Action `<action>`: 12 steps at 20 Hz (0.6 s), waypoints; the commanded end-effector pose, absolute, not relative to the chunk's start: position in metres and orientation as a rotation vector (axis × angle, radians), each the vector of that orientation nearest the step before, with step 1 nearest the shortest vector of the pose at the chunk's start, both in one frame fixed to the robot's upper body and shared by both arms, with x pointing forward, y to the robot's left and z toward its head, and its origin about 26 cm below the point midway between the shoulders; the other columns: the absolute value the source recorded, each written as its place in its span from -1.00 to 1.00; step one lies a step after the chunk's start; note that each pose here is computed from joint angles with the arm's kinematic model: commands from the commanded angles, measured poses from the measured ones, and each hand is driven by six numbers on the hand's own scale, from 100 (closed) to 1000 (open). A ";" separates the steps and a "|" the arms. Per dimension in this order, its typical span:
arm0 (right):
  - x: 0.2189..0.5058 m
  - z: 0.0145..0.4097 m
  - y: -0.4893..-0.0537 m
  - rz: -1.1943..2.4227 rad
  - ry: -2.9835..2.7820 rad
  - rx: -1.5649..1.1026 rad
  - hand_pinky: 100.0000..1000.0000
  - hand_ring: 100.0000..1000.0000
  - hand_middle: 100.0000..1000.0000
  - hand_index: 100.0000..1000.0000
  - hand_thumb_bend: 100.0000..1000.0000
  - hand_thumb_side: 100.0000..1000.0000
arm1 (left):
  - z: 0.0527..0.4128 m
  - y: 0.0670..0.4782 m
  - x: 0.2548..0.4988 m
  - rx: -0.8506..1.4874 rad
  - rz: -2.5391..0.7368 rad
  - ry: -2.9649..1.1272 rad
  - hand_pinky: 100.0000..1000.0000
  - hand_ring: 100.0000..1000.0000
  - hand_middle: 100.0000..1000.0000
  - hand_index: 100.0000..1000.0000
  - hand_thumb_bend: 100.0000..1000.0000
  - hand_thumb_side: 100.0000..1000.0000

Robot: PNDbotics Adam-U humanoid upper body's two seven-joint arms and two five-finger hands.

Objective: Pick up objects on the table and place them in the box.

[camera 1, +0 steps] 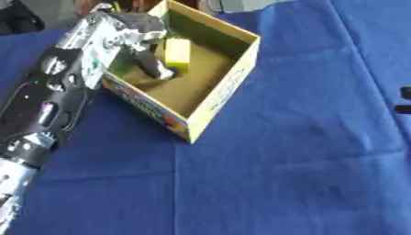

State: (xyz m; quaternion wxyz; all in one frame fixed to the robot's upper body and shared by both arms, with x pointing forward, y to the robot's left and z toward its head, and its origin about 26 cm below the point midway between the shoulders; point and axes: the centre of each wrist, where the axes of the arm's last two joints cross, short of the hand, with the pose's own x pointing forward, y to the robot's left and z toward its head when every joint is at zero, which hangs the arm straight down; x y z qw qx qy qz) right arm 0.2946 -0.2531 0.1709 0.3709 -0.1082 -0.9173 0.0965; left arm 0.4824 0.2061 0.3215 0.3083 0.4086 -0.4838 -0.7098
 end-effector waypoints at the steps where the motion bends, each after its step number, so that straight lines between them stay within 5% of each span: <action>1: 0.293 0.176 -0.253 0.259 -2.368 -0.285 0.30 0.54 0.15 0.46 -1.00 0.56 | 0.340 0.206 0.478 1.155 -1.897 -1.273 0.02 0.57 0.70 1.00 -0.51 0.49; 2: 0.293 0.176 -0.253 0.258 -2.368 -0.285 0.30 0.54 0.15 0.46 -1.00 0.56 | 0.341 0.207 0.477 1.172 -1.905 -1.256 0.26 0.73 0.85 1.00 -0.08 0.71; 5: 0.293 0.176 -0.253 0.257 -2.366 -0.283 0.30 0.54 0.15 0.46 -1.00 0.56 | 0.344 0.207 0.475 1.225 -1.896 -1.217 0.37 0.80 0.94 1.00 0.30 0.94; 12: 0.292 0.174 -0.253 0.252 -2.356 -0.282 0.30 0.54 0.15 0.46 -1.00 0.56 | 0.361 0.207 0.463 1.363 -1.789 -1.328 0.33 0.79 0.91 1.00 0.07 0.83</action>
